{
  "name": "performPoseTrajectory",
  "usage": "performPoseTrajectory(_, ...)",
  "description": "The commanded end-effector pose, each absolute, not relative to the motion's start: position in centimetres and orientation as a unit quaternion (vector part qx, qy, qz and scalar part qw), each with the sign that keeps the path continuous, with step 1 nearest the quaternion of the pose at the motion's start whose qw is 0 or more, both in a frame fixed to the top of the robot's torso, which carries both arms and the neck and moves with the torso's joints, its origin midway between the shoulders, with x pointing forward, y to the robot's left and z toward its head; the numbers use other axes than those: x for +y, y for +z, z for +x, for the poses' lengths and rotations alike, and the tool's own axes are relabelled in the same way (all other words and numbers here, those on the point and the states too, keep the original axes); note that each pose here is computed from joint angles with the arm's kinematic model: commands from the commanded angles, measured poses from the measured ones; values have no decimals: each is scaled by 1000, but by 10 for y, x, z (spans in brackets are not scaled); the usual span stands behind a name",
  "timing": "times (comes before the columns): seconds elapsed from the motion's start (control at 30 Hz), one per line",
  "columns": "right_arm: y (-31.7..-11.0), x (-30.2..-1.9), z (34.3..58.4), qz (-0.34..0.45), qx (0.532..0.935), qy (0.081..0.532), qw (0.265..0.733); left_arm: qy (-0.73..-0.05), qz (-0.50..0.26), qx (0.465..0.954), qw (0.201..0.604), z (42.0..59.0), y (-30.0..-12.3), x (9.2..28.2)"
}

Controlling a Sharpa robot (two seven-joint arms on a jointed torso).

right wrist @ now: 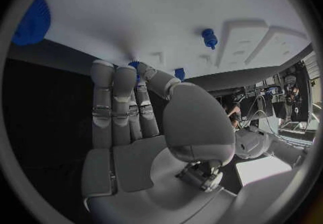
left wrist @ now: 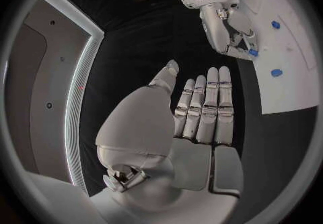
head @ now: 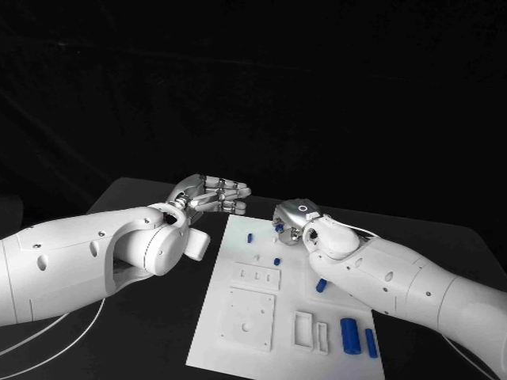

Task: Assemble the parts on the task board

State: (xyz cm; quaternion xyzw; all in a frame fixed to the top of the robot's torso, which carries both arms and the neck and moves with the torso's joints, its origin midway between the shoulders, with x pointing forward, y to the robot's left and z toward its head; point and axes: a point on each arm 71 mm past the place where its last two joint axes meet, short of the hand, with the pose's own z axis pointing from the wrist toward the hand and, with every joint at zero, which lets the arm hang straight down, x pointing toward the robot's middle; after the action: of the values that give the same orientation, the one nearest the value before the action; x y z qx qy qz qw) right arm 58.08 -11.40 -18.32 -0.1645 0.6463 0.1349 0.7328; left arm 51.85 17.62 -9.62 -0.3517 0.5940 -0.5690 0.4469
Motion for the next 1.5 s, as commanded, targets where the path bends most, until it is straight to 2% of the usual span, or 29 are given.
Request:
performPoseTrajectory(0.03, -186, -118, 582, -158, 651, 134, 730, -575, -345, 595, 444, 518, -94, 174)
performPoseTrajectory(0.53, -177, -129, 576, -135, 629, 162, 748, -570, -349, 592, 451, 521, -94, 181)
performPoseTrajectory(0.8, -160, -172, 566, -99, 627, 176, 752, -566, -353, 589, 455, 522, -94, 189)
performPoseTrajectory(1.13, -143, -236, 554, -55, 655, 166, 735, -563, -357, 588, 459, 522, -94, 197)
performPoseTrajectory(1.5, -147, -258, 555, -36, 692, 161, 703, -560, -359, 588, 460, 522, -96, 202)
